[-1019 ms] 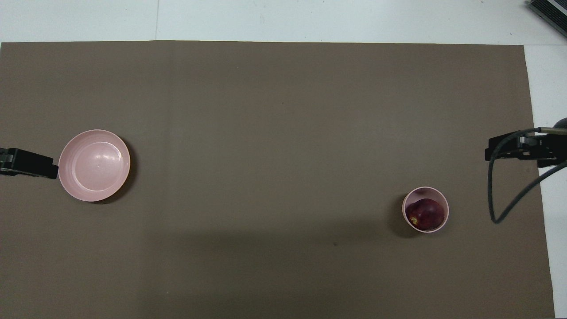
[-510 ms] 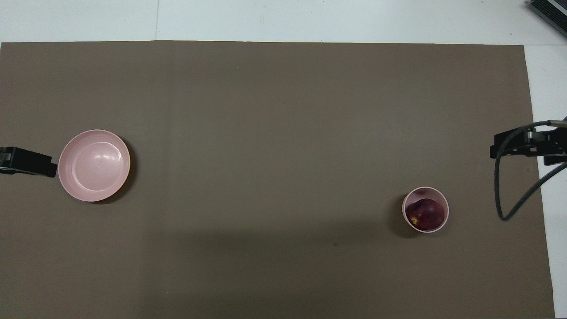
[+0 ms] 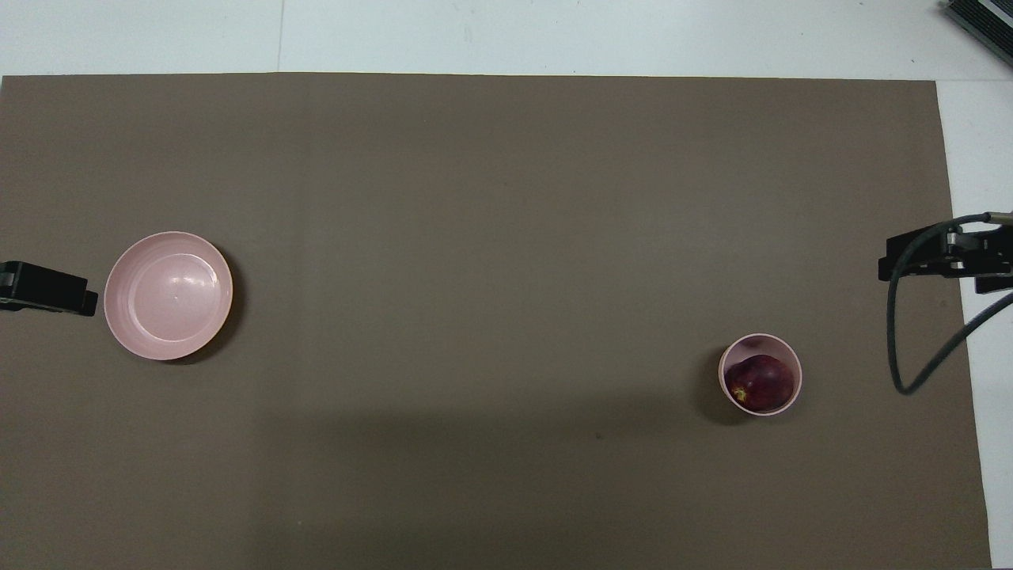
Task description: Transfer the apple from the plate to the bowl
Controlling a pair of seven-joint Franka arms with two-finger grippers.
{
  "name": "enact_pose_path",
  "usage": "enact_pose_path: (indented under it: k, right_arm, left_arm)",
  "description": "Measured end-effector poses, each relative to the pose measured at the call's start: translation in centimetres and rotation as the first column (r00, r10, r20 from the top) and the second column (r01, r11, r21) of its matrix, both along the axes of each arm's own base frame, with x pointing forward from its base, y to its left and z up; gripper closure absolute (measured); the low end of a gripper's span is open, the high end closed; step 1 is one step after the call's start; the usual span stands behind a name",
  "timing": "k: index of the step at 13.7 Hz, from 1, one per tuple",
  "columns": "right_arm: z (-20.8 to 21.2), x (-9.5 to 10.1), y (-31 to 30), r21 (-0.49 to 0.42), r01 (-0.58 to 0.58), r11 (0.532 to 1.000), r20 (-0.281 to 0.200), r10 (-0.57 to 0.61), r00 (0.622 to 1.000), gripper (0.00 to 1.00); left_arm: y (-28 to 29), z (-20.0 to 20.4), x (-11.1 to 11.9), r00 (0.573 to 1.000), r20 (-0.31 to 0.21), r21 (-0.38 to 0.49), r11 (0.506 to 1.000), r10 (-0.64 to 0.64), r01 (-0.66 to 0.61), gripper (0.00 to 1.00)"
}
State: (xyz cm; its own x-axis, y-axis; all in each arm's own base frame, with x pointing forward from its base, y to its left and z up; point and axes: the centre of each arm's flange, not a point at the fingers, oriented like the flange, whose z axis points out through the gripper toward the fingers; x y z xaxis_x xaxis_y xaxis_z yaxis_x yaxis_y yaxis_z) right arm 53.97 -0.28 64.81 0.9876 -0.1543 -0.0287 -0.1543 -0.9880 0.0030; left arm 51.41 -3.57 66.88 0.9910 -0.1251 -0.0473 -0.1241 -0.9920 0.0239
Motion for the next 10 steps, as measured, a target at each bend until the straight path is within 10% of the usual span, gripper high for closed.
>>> enact_pose_path:
  k: [10]
  right_arm:
    - [0.04,0.02,0.26,0.000,-0.009,1.000,0.001,0.009,1.000,0.00]
  left_arm:
    - [0.01,0.00,0.00,1.000,0.000,0.000,1.000,0.000,0.000,0.00]
